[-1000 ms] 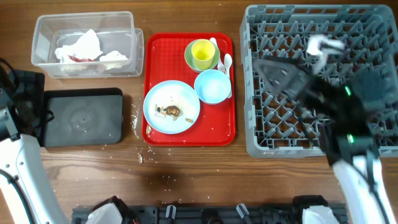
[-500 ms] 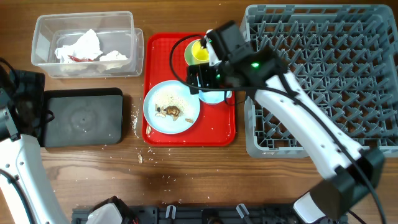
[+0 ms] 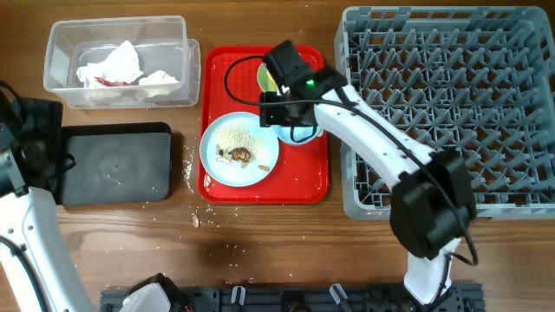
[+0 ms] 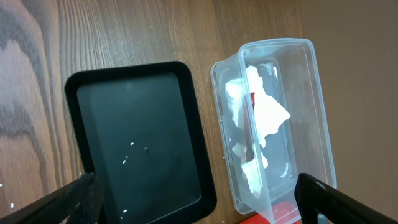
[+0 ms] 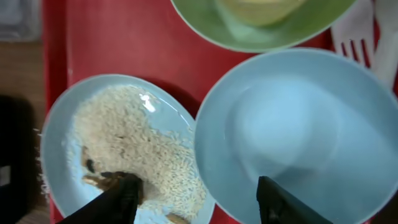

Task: Sort waste into correct bins and load items into the dishwasher rack
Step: 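Reach the right gripper to the light-blue bowl and grasp its rim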

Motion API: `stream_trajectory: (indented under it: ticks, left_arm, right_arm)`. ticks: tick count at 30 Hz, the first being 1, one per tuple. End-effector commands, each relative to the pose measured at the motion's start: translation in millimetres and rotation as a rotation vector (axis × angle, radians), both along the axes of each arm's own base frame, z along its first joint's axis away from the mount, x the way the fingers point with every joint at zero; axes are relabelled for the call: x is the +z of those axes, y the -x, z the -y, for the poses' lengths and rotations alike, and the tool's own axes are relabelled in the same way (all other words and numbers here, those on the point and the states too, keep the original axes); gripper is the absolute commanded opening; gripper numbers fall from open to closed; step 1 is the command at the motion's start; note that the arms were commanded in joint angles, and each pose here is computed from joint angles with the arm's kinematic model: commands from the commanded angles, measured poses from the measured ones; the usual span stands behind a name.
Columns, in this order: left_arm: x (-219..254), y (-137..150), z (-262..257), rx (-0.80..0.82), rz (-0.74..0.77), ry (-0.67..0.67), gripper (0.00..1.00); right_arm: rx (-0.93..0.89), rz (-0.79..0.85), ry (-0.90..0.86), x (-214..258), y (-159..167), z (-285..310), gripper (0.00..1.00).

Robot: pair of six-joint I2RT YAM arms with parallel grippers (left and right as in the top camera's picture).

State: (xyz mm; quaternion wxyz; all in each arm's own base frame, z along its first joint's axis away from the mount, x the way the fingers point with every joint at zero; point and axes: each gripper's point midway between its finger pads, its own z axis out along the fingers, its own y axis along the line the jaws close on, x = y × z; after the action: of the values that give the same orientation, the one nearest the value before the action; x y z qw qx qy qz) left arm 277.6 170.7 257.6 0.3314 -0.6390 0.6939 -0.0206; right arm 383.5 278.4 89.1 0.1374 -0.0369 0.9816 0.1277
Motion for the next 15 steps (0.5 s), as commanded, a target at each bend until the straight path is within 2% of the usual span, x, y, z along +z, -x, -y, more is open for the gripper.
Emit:
stream_trajectory:
  ticks: [1,5,9,11,13,15]
  left_arm:
    - [0,2,-2,-0.008,-0.007,-0.013,1.0]
    - [0,2,-2,-0.008,-0.007,-0.013,1.0]
    - [0,2,-2,-0.008,-0.007,-0.013,1.0]
    - [0,2,-2,-0.008,-0.007,-0.013,1.0]
    - [0,2,-2,-0.008,-0.007,-0.012,1.0]
    - [0,2,-2,-0.008,-0.007,-0.012,1.0]
  right_arm:
    - [-0.061,-0.026,0.056,-26,0,-4,0.61]
    - [-0.053,-0.01,0.08,-43,0,-15,0.61]
    - [-0.097,0.019,0.15,-54,-4,-7,0.56]
    - [-0.101,0.031,0.156,-54,-6,-6,0.48]
    - [-0.101,0.031,0.158,-54,-6,-6,0.34]
    - [-0.098,0.027,0.155,-54,-5,-6,0.27]
